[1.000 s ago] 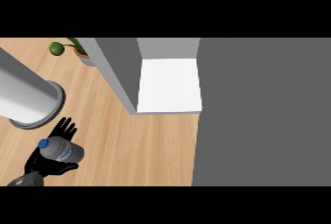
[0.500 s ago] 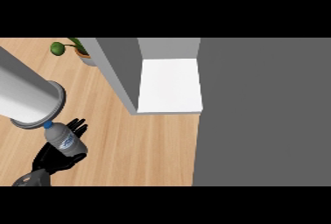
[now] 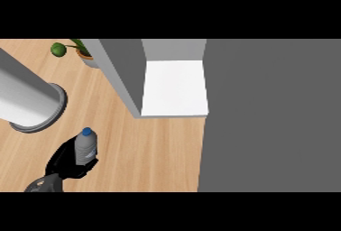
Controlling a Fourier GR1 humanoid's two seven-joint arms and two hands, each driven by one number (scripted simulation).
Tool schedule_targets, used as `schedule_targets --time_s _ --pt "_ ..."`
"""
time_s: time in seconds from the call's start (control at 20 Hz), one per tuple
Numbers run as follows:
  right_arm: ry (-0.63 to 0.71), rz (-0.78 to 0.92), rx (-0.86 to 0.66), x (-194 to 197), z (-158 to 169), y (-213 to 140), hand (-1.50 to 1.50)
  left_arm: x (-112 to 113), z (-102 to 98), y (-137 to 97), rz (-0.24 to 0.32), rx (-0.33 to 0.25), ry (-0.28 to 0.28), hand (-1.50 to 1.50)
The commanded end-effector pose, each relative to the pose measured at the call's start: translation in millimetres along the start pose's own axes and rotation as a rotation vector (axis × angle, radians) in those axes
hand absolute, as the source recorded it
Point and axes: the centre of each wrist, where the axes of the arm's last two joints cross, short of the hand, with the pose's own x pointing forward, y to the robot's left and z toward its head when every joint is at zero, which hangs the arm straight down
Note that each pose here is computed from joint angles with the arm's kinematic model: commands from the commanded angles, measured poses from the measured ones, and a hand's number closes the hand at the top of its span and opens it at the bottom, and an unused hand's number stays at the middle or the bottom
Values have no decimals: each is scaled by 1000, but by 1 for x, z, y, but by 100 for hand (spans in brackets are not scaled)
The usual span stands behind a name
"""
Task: Pick up the bottled water, place it into the cabinet and close the cabinet
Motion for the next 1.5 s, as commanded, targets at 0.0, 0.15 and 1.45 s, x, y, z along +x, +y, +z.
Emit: schedule_targets --time_s 0.0,0.15,1.45 --pt "1 2 4 1 -8 4 -150 -3 0 -2 80 -118 -99 150" --pt "15 5 -3 1 6 -13 -150 0 4 0 52 -108 -142 150" --pt "22 -3 10 -13 -8 8 -150 25 -53 -96 147 40 -242 150"
